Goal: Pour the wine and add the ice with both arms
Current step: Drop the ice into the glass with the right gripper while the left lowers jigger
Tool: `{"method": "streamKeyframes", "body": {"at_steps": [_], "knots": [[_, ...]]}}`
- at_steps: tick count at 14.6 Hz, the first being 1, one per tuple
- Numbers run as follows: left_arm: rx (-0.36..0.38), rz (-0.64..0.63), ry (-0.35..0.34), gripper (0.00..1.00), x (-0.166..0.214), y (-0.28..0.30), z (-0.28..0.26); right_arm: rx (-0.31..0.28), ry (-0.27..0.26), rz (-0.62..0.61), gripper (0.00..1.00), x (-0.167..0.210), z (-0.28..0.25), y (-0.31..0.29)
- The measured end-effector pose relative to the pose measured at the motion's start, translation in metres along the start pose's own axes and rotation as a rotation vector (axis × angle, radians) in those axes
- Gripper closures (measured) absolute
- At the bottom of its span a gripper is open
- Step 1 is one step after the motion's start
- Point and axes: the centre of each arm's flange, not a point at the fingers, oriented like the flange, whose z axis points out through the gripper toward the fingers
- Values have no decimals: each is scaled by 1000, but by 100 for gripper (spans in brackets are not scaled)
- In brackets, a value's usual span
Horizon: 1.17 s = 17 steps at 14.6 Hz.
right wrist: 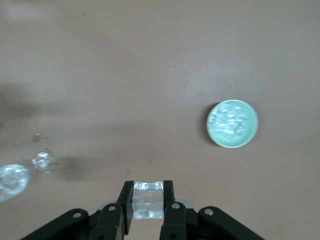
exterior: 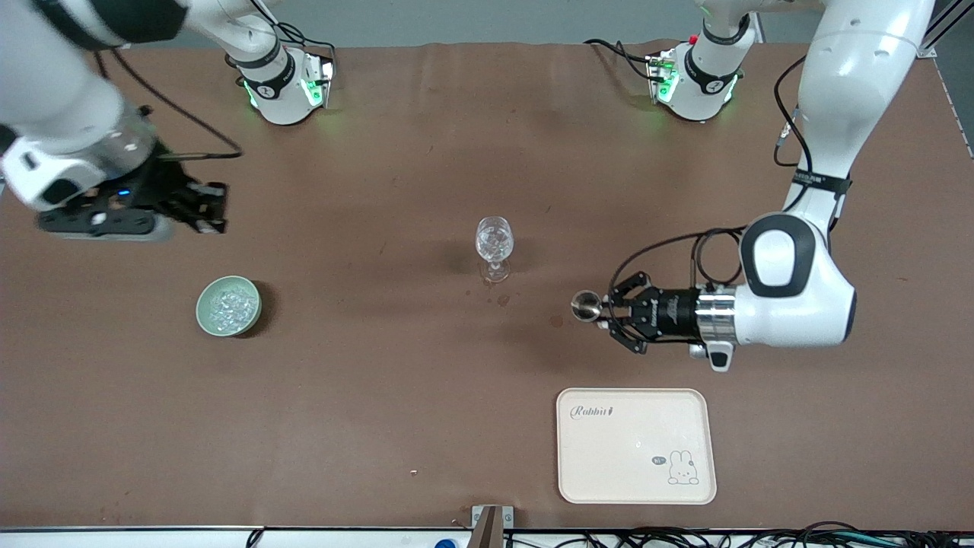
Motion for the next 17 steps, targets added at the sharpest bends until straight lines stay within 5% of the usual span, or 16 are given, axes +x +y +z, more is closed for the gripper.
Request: {"method": "streamKeyframes", "body": {"at_steps": [3, 6, 17], "knots": [[-101, -37, -135, 79, 58, 28, -34, 19, 22, -10, 73, -14, 25, -77], [-204, -68, -224, 79, 108, 43, -61, 67, -19, -25, 73, -21, 71, -138], [-438, -138, -260, 79, 213, 82, -68, 64, -69, 30, 73, -99, 196, -303]]}}
